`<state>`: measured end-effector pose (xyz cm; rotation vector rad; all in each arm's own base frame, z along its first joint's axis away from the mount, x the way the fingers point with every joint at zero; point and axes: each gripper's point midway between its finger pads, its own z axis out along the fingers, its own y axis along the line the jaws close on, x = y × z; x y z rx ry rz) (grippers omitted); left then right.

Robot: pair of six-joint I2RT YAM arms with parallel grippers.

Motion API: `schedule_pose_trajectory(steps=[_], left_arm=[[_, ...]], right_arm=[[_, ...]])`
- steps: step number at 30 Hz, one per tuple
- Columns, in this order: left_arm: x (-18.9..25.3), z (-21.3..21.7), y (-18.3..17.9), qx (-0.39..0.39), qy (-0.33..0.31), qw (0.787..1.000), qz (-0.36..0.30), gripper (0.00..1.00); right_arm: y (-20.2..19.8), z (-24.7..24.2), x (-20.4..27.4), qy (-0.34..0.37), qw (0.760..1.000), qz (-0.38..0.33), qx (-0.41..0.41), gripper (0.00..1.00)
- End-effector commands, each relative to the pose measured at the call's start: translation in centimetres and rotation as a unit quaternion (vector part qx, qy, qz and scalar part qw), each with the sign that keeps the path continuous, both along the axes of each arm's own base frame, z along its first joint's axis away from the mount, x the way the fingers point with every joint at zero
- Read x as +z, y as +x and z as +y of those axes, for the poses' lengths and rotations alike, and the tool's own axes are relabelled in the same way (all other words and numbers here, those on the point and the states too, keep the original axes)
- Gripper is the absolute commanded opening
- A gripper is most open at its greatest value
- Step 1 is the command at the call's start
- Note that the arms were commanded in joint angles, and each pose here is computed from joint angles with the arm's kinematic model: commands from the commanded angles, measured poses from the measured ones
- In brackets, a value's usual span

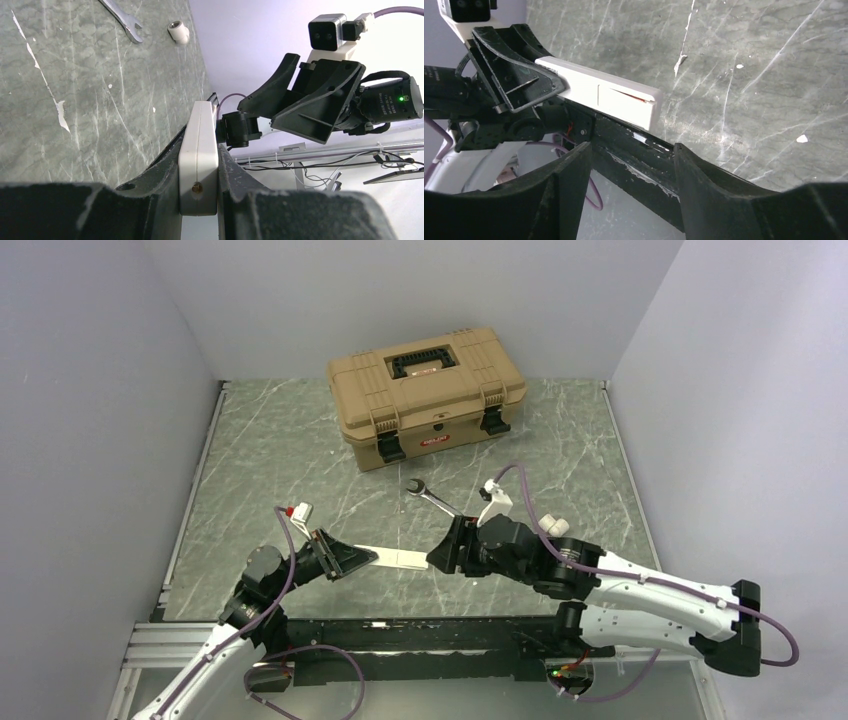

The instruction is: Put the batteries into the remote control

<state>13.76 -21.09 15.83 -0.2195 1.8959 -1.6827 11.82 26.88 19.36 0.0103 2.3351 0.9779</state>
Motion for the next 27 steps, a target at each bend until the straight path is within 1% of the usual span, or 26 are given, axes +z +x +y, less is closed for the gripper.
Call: schedule_pose_trajectory(steps=[1, 2, 3, 4, 5, 6, 9, 16, 17, 18, 21, 23, 27], left_arm=[[-0.5, -0.1, -0.1, -0.004, -0.006, 1.000, -0.005, 0.00], [-0.5, -0.1, -0.1, -0.003, -0.006, 1.000, -0.005, 0.00], [-0.6, -0.1, -0.1, -0.003, -0.004, 1.000, -0.005, 0.00], [-0.6, -0.1, -0.1, -0.003, -0.004, 1.000, -0.005, 0.00], [-0.6, -0.1, -0.1, -0.004, -0.004, 1.000, -0.004, 0.00], [-0.6, -0.1, -0.1, -0.005, -0.005, 1.000, -0.004, 0.00], [-0.6, -0.2, -0.2, -0.007, -0.006, 1.000, -0.004, 0.00], [-0.6, -0.2, -0.3, -0.009, -0.007, 1.000, -0.006, 0.00], [-0.6, -0.2, -0.3, -0.009, -0.008, 1.000, -0.006, 0.00], [-0.6, -0.2, -0.3, -0.010, -0.008, 1.000, -0.006, 0.00], [-0.5, -0.2, -0.3, -0.010, -0.010, 1.000, -0.008, 0.00], [-0.5, -0.2, -0.4, -0.011, -0.010, 1.000, -0.008, 0.00], [-0.4, -0.2, -0.4, -0.011, -0.012, 1.000, -0.009, 0.00]], right_arm=[[0.2, 0.8, 0.1, 0.009, 1.000, 0.003, 0.000, 0.59], [0.1, 1.0, 0.0, 0.006, 1.000, 0.004, 0.002, 0.57], [0.2, 1.2, -0.1, 0.002, 1.000, 0.005, 0.005, 0.51], [0.2, 1.4, -0.2, 0.000, 1.000, 0.006, 0.008, 0.48], [0.2, 1.7, -0.1, -0.001, 1.000, 0.006, 0.012, 0.43], [0.2, 1.9, -0.1, -0.003, 1.000, 0.007, 0.015, 0.40], [0.2, 2.4, -0.7, -0.015, 1.000, 0.013, 0.019, 0.38], [0.5, 3.0, -1.5, -0.029, 0.999, 0.019, 0.020, 0.37], [0.6, 3.0, -1.5, -0.028, 0.999, 0.018, 0.018, 0.37], [0.6, 3.1, -1.4, -0.028, 0.999, 0.016, 0.017, 0.40], [0.8, 3.3, -1.4, -0.026, 0.999, 0.013, 0.016, 0.55], [1.0, 3.5, -1.3, -0.026, 0.999, 0.010, 0.016, 0.63], [1.2, 4.2, -1.7, -0.031, 0.999, 0.011, 0.019, 0.64]])
